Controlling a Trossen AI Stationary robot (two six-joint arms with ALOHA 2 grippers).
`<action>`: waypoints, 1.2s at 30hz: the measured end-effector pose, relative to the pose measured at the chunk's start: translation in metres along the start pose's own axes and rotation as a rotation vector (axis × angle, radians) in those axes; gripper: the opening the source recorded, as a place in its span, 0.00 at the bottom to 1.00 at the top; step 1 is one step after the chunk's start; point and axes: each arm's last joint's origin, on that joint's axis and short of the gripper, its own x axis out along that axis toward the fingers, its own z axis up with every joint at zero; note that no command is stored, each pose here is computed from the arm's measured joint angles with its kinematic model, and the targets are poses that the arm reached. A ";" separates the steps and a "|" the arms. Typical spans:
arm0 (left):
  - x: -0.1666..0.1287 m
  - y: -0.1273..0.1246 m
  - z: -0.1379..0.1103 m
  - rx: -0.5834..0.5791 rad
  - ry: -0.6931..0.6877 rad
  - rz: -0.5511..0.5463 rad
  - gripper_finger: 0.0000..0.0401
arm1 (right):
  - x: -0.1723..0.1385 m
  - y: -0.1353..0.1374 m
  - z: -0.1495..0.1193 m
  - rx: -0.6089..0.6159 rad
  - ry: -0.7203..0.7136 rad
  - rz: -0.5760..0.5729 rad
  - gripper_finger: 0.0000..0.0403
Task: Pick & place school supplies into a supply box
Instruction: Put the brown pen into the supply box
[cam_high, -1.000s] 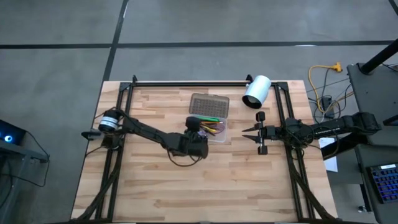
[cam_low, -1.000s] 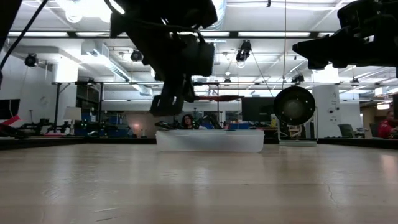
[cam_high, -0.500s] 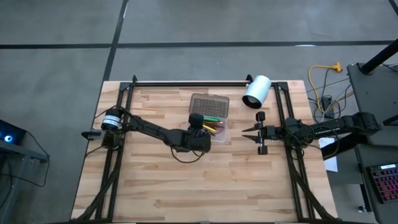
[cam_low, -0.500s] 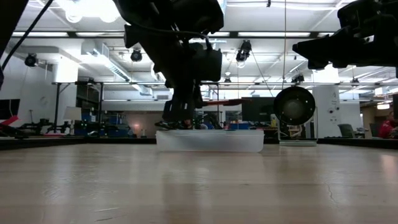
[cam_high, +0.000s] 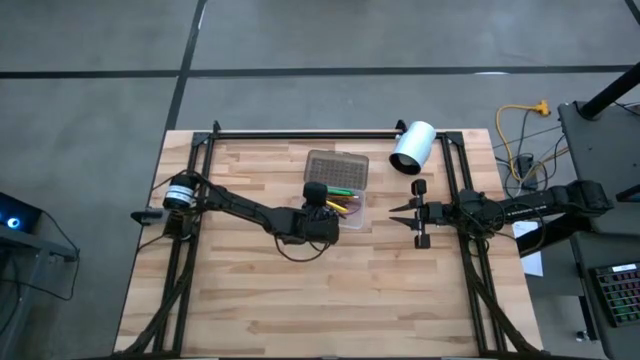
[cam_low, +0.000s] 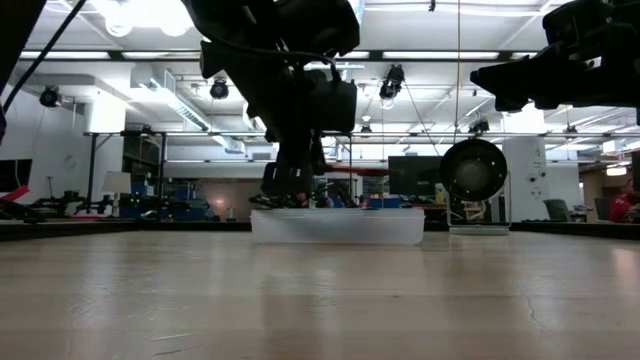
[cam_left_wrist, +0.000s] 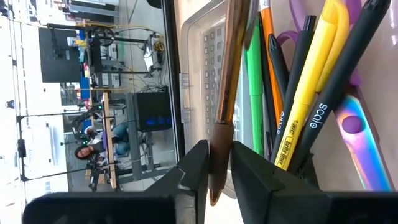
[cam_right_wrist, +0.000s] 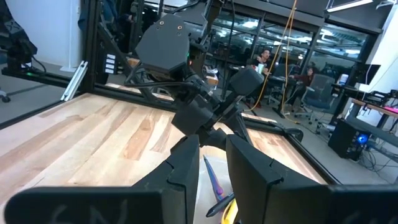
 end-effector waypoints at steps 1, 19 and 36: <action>0.000 0.000 0.000 0.000 0.000 0.000 0.13 | 0.000 0.000 0.000 -0.001 0.000 0.000 0.18; -0.001 0.000 0.000 0.001 -0.001 0.000 0.14 | 0.000 0.000 0.000 -0.001 0.000 0.000 0.18; -0.006 -0.004 0.008 -0.044 -0.099 -0.085 0.14 | 0.000 0.000 0.000 0.001 0.000 0.000 0.18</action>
